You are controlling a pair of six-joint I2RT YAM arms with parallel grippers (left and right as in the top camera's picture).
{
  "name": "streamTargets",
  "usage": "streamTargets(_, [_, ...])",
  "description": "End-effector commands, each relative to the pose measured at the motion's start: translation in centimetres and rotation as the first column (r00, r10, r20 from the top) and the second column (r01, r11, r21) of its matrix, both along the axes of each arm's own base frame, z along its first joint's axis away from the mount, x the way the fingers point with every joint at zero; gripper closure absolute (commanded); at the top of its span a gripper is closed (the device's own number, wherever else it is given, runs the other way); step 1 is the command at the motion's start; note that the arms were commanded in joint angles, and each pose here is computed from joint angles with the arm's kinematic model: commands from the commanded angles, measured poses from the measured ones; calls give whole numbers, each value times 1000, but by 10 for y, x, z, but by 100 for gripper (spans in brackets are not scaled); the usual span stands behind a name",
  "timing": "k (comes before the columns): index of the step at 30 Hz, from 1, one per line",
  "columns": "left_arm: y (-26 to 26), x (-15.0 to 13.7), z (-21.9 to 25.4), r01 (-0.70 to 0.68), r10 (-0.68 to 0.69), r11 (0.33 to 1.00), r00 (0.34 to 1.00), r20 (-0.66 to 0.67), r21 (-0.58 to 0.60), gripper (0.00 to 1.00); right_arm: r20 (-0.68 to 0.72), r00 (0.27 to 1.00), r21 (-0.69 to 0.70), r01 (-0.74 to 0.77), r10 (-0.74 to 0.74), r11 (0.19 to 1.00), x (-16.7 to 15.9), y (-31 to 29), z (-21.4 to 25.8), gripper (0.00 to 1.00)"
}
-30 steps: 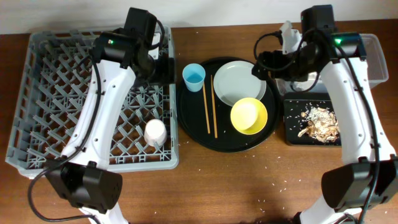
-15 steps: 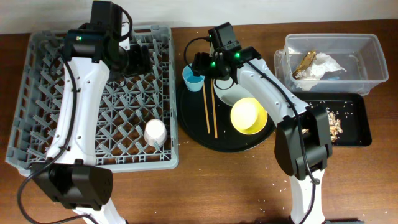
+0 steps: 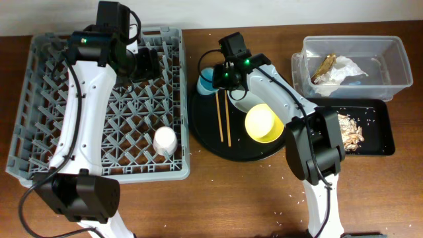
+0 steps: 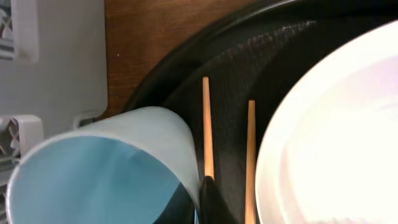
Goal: Sort waste into correct bins and load items into the dishwasher rack
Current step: 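Grasp the blue cup with the right gripper, then hand the blue cup from the right gripper to the left gripper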
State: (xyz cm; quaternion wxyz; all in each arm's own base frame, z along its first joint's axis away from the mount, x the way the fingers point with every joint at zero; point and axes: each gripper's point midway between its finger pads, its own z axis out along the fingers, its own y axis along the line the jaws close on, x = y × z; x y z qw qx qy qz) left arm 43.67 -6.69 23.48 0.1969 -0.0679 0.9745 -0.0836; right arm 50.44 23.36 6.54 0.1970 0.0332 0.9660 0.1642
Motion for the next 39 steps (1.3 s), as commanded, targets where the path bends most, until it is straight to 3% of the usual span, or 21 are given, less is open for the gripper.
streamTargets(1, [-1, 2, 2, 12, -12, 1000, 1000, 4, 1, 21, -8, 1000, 65, 8, -7, 998, -1, -14, 27, 96])
streamTargets(4, [-11, -13, -4, 42, -46, 997, 997, -60, -61, 17, 7, 994, 258, -108, 110, 960, -17, -30, 90, 96])
streamTargets(5, [-23, -19, -6, 107, -116, 988, 991, -74, -115, 16, 22, 988, 327, -149, 150, 933, -27, -44, 114, 96])
streamTargets(7, [-51, -24, 0, 267, -281, 933, 959, -26, -240, 2, 46, 978, 431, -203, 203, 879, -46, -70, 149, 96])
streamTargets(8, [-63, -26, 6, 331, -342, 897, 939, 13, -291, 1, 56, 971, 475, -230, 231, 850, -55, -75, 160, 96])
streamTargets(10, [-91, -31, 25, 464, -456, 784, 881, 125, -411, 1, 89, 947, 557, -304, 308, 773, -79, -83, 179, 96])
streamTargets(12, [-117, -45, 51, 610, -554, 607, 784, 280, -508, 1, 170, 910, 636, -394, 377, 663, -94, -77, 194, 96])
streamTargets(15, [-130, -56, 68, 685, -583, 468, 714, 387, -558, 1, 249, 878, 689, -457, 409, 562, -102, -68, 204, 96])
streamTargets(16, [-138, -66, 77, 720, -578, 349, 669, 466, -600, 1, 305, 856, 719, -495, 418, 488, -105, -61, 214, 96])
streamTargets(17, [-141, -70, 78, 723, -570, 298, 658, 492, -623, 1, 351, 835, 724, -529, 425, 442, -106, -55, 220, 96])
streamTargets(19, [-143, -72, 69, 704, -558, 262, 669, 492, -660, 1, 380, 811, 706, -565, 444, 427, -107, -45, 222, 96])
streamTargets(21, [-146, -76, 65, 678, -527, 179, 678, 513, -713, 1, 394, 793, 692, -588, 464, 418, -104, -29, 223, 96])
streamTargets(22, [-147, -77, 63, 674, -516, 152, 678, 524, -723, 1, 371, 805, 685, -574, 464, 448, -98, -22, 219, 96])
streamTargets(26, [-147, -80, 67, 662, -498, 109, 682, 536, -741, 2, 328, 826, 642, -551, 459, 533, -86, 18, 213, 96])
streamTargets(39, [-115, -64, 74, 646, -419, 130, 723, 549, -752, 9, 272, 827, 616, -542, 491, 571, -99, 55, 198, 96])
